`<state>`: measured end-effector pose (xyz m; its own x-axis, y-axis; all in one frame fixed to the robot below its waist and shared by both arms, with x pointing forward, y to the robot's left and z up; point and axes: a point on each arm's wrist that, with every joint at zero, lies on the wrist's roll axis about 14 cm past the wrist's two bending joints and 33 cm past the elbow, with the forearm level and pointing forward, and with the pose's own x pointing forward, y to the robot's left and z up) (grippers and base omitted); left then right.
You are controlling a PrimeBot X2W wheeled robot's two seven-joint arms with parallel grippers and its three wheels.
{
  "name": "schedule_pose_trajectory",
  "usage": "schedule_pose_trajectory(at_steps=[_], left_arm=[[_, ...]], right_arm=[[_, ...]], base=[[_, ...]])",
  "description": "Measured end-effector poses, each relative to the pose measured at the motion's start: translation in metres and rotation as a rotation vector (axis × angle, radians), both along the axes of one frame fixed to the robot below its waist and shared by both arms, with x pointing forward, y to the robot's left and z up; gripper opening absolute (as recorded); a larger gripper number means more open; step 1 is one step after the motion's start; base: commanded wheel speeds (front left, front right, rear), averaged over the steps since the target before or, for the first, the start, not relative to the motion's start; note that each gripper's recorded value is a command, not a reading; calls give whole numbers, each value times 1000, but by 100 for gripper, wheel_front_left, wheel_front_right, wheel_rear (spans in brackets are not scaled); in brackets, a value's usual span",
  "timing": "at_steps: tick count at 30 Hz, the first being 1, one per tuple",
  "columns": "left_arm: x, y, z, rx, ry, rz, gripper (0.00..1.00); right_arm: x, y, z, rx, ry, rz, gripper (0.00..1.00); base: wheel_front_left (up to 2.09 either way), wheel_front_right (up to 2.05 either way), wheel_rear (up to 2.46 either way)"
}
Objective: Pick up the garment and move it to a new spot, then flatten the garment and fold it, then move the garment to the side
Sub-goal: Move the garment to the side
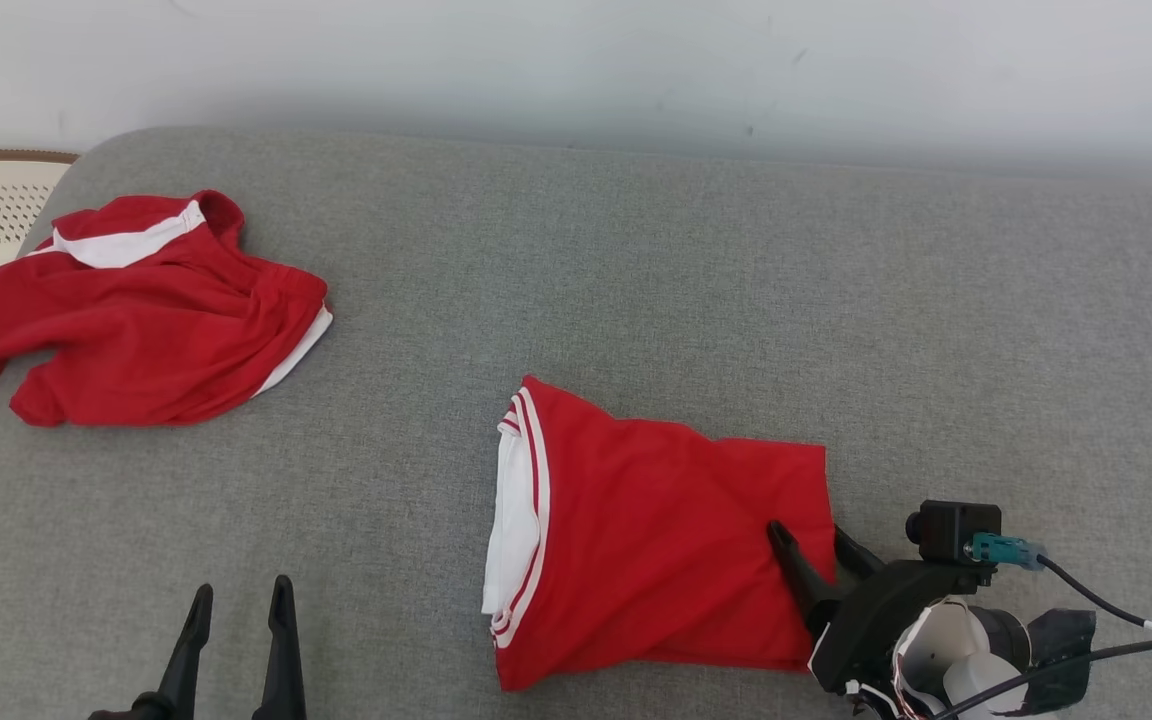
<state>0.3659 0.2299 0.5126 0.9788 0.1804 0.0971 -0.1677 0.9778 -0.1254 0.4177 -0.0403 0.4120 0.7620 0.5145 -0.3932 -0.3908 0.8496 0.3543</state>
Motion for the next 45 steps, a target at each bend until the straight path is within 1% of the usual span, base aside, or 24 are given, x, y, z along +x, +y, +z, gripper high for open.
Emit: schedule_pose_trajectory(at_steps=[5,6,7,11,16,25,30,34,39,44,45], left_arm=[[2,-2,-1,-3,1,-8,100],[2,-3,-1,-5,1,-9,100],[2,-3,-1,-5,1,-9,100],[2,-3,-1,-6,2,-10,100],[3,-3,-2,-6,2,-10,100],[11,-10,-4,-7,7,-40,100],[21,-16,-8,-1,13,-66,100],[31,-19,-7,11,9,-85,100],[42,-17,-9,31,10,-92,100],[53,-14,-8,56,1,-94,100],[57,-14,-9,64,0,-99,100]], right_arm=[[-5,2,-4,-12,36,19,100],[-5,4,-3,-6,40,21,8],[-7,6,-3,0,44,26,0],[-8,8,-2,11,42,32,0],[-1,0,5,-1,7,22,0],[56,-42,60,-103,-185,-14,0],[93,-70,91,-163,-269,-54,0],[118,-96,102,-215,-292,-99,0],[143,-134,102,-291,-293,-157,0],[159,-165,100,-352,-286,-203,0],[164,-179,102,-377,-285,-226,0]], base=[[0,0,0],[0,0,0],[0,0,0],[0,0,0],[0,0,0],[0,0,0],[0,0,0],[0,0,0],[0,0,0],[0,0,0],[0,0,0]])
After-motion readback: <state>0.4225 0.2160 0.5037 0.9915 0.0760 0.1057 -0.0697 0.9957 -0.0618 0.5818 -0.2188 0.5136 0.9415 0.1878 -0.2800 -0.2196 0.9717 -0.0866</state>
